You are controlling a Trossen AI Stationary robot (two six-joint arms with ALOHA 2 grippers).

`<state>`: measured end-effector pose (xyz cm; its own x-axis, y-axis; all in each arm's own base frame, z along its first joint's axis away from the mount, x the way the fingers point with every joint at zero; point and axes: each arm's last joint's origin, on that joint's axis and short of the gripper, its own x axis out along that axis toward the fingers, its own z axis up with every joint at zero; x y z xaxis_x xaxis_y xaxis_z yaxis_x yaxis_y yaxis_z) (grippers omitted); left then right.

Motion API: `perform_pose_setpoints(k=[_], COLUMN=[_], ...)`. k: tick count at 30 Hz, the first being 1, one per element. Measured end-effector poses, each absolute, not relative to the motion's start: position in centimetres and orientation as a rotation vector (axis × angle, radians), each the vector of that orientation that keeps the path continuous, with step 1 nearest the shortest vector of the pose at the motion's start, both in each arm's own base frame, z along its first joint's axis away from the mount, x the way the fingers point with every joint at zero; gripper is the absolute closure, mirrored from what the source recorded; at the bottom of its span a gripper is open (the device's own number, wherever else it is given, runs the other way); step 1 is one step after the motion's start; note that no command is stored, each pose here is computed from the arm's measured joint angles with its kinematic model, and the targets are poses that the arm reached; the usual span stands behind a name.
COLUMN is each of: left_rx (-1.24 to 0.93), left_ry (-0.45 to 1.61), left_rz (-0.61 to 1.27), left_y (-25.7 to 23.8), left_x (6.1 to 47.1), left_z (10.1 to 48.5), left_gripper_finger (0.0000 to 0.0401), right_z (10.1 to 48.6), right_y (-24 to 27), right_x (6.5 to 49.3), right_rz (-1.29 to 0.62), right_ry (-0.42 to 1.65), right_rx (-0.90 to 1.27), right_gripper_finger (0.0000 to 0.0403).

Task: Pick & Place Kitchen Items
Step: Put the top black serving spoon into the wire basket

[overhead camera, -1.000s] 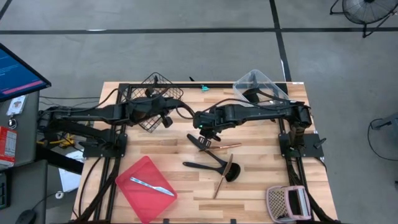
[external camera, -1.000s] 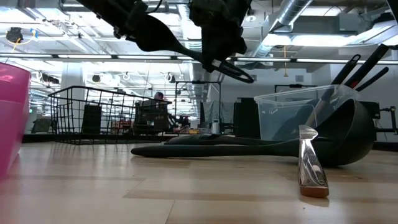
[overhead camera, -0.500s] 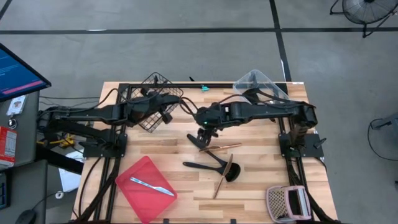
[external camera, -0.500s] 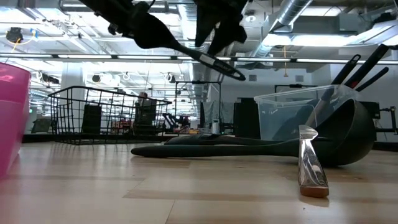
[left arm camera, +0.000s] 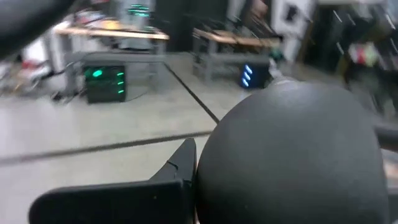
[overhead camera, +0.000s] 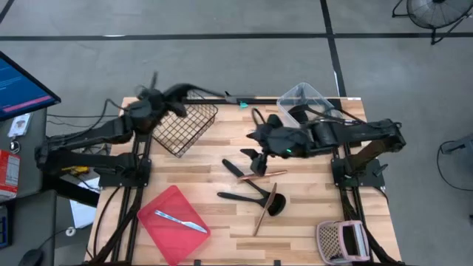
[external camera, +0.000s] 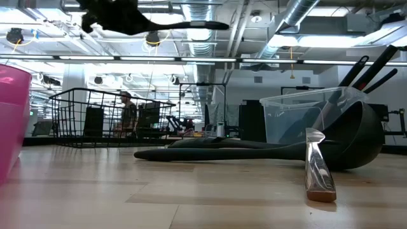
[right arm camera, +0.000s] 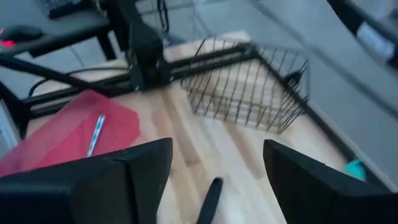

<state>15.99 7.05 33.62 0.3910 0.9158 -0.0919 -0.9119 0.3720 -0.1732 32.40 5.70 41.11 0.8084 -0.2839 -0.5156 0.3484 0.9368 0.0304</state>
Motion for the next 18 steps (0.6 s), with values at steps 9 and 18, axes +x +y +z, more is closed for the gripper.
perform_pose_setpoints(k=[9,18], left_rx=[-0.299,-0.356], left_ry=[-0.148,-0.158], left_rz=[1.363,1.561], left_y=[8.1,8.2], left_x=[14.5,14.0], left_z=[33.6,26.8], left_gripper_finger=[0.0358,0.0358], right_z=[41.4,38.8], right_y=[8.2,7.9], right_x=[31.2,32.4], right_rz=[-0.481,-0.554], right_ry=[0.477,0.599], right_rx=[0.003,-0.016], right_gripper_finger=[0.0155,0.0155])
